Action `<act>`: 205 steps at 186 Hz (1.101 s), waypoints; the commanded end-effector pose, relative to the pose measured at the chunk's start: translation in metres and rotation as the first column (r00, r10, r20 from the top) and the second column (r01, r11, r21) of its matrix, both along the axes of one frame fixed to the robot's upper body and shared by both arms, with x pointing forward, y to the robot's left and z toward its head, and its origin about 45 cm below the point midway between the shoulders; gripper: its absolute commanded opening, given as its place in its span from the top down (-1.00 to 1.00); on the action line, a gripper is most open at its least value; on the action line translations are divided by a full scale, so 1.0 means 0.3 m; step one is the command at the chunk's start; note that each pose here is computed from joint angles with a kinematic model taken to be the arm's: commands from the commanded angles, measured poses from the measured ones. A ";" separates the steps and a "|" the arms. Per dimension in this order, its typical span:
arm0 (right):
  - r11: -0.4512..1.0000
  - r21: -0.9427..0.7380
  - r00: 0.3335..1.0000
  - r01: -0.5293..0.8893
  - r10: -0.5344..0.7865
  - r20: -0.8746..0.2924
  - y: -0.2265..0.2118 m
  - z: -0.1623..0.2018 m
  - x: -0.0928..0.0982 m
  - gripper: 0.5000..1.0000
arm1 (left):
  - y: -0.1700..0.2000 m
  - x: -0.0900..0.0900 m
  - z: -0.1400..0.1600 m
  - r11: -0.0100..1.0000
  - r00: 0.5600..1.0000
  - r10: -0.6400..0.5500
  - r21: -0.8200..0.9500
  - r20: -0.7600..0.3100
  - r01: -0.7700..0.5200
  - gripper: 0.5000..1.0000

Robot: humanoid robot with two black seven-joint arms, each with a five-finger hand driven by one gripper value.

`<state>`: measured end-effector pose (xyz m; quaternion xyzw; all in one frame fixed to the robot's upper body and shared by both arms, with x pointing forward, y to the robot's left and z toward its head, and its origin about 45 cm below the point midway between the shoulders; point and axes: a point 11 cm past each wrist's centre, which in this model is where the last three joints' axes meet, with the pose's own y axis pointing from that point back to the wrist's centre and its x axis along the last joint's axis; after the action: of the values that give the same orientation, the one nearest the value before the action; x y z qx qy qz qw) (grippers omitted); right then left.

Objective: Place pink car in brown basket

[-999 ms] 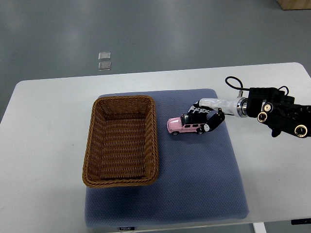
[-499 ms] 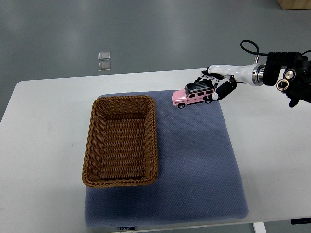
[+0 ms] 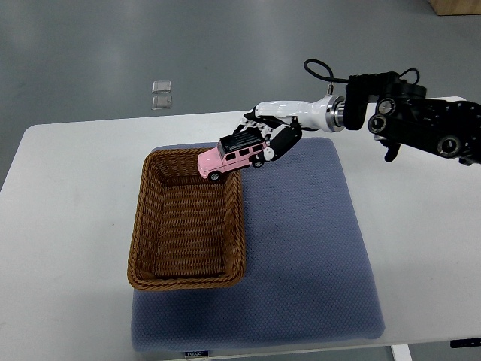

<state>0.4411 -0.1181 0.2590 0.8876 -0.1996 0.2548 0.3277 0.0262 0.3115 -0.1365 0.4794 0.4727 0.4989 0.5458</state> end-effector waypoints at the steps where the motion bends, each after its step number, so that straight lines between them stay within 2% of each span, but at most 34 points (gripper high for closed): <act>1: 0.999 -0.011 0.999 -0.034 0.033 -0.012 0.093 -0.047 -0.013 1.00 | -0.002 0.000 0.000 1.000 1.000 -0.002 -0.002 -0.001 0.002 -1.00; 39: 0.998 -0.004 0.997 -0.064 0.064 -0.041 0.203 -0.121 -0.047 1.00 | -0.004 0.003 0.000 1.000 1.000 -0.003 -0.004 0.001 0.003 -1.00; 89: 1.000 0.009 0.997 -0.021 0.022 -0.075 0.218 -0.231 -0.082 0.99 | -0.002 -0.001 0.000 1.000 1.000 -0.004 -0.002 -0.001 0.004 -1.00; 96: 1.000 0.014 0.997 -0.014 0.015 -0.079 0.217 -0.248 -0.090 0.73 | -0.004 0.002 0.000 1.000 1.000 -0.004 -0.004 0.001 0.004 -1.00; 108: 1.000 0.017 0.996 -0.005 0.007 -0.088 0.212 -0.265 -0.097 0.47 | -0.006 0.002 0.000 1.000 1.000 -0.004 -0.005 0.001 0.004 -1.00; 113: 1.000 0.017 0.996 -0.004 0.005 -0.094 0.210 -0.274 -0.102 0.21 | -0.006 -0.001 0.000 1.000 1.000 -0.006 -0.005 -0.003 0.006 -1.00; 122: 1.000 0.018 0.996 0.000 0.001 -0.094 0.205 -0.273 -0.099 -0.11 | -0.004 0.001 0.000 1.000 1.000 -0.006 -0.003 -0.001 0.006 -1.00; 123: 1.000 0.018 0.996 0.000 0.001 -0.094 0.205 -0.273 -0.099 -0.22 | -0.004 0.001 0.000 1.000 1.000 -0.006 -0.003 -0.001 0.006 -1.00; 126: 1.000 0.018 0.996 0.000 0.001 -0.094 0.205 -0.273 -0.099 -0.32 | -0.004 0.001 0.000 1.000 1.000 -0.006 -0.003 -0.001 0.006 -1.00; 127: 1.000 0.019 0.996 0.002 0.000 -0.093 0.203 -0.271 -0.097 -0.42 | -0.002 0.001 0.000 1.000 1.000 -0.006 -0.002 -0.001 0.006 -1.00; 133: 1.000 0.023 0.996 0.009 -0.007 -0.092 0.197 -0.266 -0.092 -0.60 | -0.002 0.001 0.000 1.000 1.000 -0.006 -0.002 -0.001 0.006 -1.00; 156: 0.996 0.067 0.996 0.053 -0.048 -0.075 0.170 -0.208 -0.047 -0.62 | -0.002 -0.002 0.000 1.000 1.000 -0.005 -0.002 -0.003 0.005 -1.00; 188: 0.932 0.281 0.974 0.227 -0.222 -0.050 0.026 -0.009 0.090 -0.62 | -0.002 -0.002 0.000 1.000 1.000 -0.005 -0.002 -0.003 0.005 -1.00; 205: 0.798 0.465 0.923 0.384 -0.341 -0.177 -0.094 0.013 0.122 -0.62 | -0.002 0.001 0.000 1.000 1.000 -0.006 -0.002 -0.001 0.006 -1.00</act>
<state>0.4664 -0.1098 0.2524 0.9011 -0.3321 0.1679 0.2226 0.0261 0.3109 -0.1366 0.4809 0.4724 0.4964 0.5471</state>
